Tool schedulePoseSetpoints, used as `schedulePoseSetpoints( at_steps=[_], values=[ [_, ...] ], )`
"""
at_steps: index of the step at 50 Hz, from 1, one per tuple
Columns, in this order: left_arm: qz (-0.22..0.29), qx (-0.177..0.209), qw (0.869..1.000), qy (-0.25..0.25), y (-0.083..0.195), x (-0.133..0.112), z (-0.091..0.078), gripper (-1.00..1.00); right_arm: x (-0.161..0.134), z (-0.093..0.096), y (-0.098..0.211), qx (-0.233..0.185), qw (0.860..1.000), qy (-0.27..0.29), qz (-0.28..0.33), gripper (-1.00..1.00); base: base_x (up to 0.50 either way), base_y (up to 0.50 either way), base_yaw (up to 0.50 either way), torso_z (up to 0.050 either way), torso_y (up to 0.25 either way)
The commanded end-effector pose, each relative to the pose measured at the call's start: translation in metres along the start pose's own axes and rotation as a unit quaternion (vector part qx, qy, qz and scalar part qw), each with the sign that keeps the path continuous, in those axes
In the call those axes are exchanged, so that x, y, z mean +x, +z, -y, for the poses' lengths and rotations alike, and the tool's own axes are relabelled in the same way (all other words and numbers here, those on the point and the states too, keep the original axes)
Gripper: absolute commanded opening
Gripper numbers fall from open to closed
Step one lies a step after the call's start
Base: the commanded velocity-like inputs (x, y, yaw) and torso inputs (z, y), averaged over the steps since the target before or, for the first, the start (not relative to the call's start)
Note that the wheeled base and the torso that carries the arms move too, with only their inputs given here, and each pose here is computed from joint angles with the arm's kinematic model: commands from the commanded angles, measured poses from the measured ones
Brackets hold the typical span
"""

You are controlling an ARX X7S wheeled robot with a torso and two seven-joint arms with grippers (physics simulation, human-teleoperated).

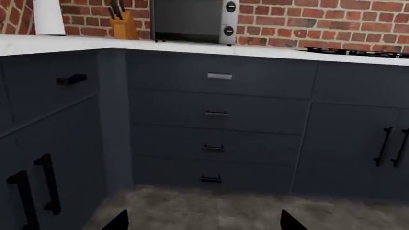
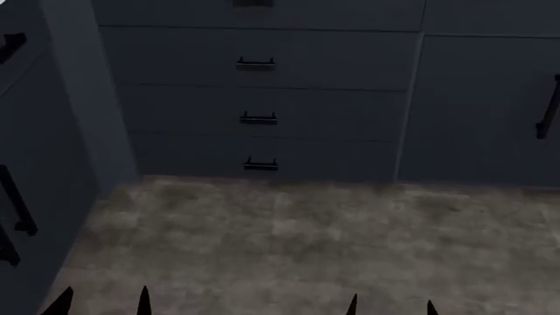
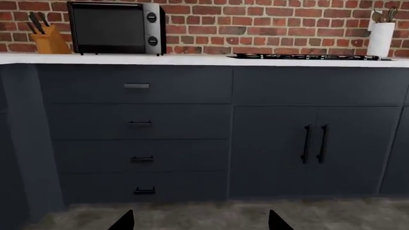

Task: Navigate to the shelves.

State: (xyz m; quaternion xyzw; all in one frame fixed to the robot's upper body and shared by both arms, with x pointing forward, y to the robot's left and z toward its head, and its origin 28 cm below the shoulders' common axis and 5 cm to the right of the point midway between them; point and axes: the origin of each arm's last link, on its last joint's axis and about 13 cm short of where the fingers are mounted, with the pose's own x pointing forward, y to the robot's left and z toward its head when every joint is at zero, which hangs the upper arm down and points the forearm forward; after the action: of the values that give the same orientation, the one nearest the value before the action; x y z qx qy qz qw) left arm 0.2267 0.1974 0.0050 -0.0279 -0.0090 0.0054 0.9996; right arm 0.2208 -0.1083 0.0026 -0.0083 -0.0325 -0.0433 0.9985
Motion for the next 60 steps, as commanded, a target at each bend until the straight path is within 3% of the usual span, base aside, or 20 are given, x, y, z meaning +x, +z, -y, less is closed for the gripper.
schedulePoseSetpoints(
  at_steps=[1,60],
  values=[
    [0.000,0.000,1.000,0.000,-0.0008,0.0009,-0.0003,1.00,0.0006,-0.0002,-0.0006,0.000,1.000,0.000,0.001,1.00,0.02,-0.47,0.00,0.000,0.000],
    [0.001,0.000,1.000,-0.002,-0.0008,0.0006,0.0015,1.00,0.0002,0.0013,-0.0008,-0.002,1.000,-0.001,0.002,1.00,0.02,-0.47,0.00,0.000,0.001]
  ],
)
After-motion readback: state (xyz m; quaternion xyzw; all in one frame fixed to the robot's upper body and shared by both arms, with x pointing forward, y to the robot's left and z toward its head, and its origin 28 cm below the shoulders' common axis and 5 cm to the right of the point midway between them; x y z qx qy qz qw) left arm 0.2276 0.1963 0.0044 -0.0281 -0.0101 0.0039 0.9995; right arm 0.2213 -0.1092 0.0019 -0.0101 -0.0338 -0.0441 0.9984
